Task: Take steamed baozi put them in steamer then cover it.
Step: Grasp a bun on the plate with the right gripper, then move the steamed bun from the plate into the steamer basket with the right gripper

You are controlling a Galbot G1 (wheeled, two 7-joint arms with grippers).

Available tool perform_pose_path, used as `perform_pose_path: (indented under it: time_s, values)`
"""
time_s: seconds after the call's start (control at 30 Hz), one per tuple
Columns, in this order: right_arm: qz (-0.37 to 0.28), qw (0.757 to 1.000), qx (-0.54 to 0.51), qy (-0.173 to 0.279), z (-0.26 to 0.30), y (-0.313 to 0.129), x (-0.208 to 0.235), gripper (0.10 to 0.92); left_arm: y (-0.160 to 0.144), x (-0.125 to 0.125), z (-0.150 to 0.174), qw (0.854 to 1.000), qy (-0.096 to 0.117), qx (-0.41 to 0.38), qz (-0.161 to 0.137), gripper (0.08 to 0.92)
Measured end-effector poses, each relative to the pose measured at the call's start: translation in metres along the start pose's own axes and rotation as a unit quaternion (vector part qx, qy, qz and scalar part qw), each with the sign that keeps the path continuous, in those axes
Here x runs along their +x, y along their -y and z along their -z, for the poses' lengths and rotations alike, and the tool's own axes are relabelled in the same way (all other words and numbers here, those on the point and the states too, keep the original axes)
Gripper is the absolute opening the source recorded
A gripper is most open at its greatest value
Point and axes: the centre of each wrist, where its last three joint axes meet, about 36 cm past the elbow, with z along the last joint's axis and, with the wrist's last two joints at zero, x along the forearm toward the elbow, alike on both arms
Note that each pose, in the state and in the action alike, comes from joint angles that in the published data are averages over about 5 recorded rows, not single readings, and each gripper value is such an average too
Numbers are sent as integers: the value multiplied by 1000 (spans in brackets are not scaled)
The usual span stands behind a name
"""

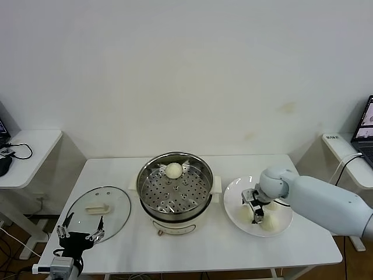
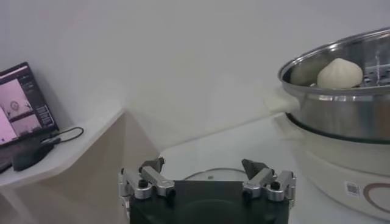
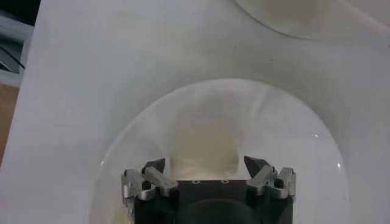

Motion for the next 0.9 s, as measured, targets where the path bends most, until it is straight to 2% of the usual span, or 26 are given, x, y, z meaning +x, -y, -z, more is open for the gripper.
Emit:
perform_pose_path:
  time_s: [0.27, 0.43, 0.67, 0.9]
  values:
    - [-1, 1000, -2, 2, -2, 4, 9, 673, 0, 0, 2, 1000, 3, 0, 0, 823]
    - [-13, 1000, -8, 4, -6, 11, 29, 663, -1, 0, 4, 1000, 6, 0, 0, 823]
    - [-37, 999, -18, 6, -14, 25, 73, 666, -1, -2, 7, 1000, 10, -2, -2, 823]
    - [-77, 997, -15, 13, -5, 50, 136, 671, -2, -3, 11, 1000, 15, -5, -5, 823]
